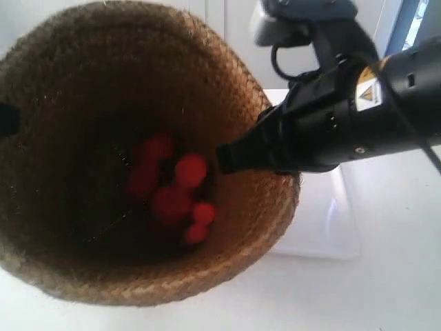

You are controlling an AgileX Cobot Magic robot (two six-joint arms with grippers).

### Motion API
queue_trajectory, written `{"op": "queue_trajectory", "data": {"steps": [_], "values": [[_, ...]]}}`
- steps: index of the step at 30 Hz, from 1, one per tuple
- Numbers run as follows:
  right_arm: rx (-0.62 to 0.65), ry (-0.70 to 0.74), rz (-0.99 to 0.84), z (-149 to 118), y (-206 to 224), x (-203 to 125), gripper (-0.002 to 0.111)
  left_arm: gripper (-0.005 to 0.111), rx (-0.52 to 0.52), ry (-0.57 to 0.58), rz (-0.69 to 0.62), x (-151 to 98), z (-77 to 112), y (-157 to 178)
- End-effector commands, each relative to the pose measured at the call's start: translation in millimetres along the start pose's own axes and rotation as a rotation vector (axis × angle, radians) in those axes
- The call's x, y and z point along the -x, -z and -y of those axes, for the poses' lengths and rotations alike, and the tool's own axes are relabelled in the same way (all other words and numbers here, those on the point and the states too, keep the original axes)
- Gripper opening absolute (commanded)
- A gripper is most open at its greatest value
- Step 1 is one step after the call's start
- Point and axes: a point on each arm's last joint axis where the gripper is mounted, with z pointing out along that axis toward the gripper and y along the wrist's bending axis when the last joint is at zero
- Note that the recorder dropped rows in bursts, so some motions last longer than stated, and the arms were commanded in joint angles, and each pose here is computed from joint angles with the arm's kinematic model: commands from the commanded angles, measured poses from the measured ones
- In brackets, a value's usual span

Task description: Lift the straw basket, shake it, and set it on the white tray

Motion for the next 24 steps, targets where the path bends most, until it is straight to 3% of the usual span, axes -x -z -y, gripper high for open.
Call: {"op": "queue_trajectory", "data": {"steps": [1, 11, 19, 24], "values": [[0.029, 0.031, 0.064, -4, 10, 5, 0.000, 0.000, 0.021, -0.055, 0.073, 11, 6.7, 13], [0.023, 0.055, 0.030, -3, 7, 2, 0.000, 0.000, 0.018, -0.064, 0.029, 7, 5.9, 11], [-0.003, 0.035, 0.054, 2, -14, -6, 0.000, 0.000, 0.024, -0.017, -0.042, 1, -7.3, -9], [-0.010, 0.030, 0.023, 4, -28, -12, 0.000, 0.000, 0.038, -0.085, -0.019, 3, -9.0, -9]]}}
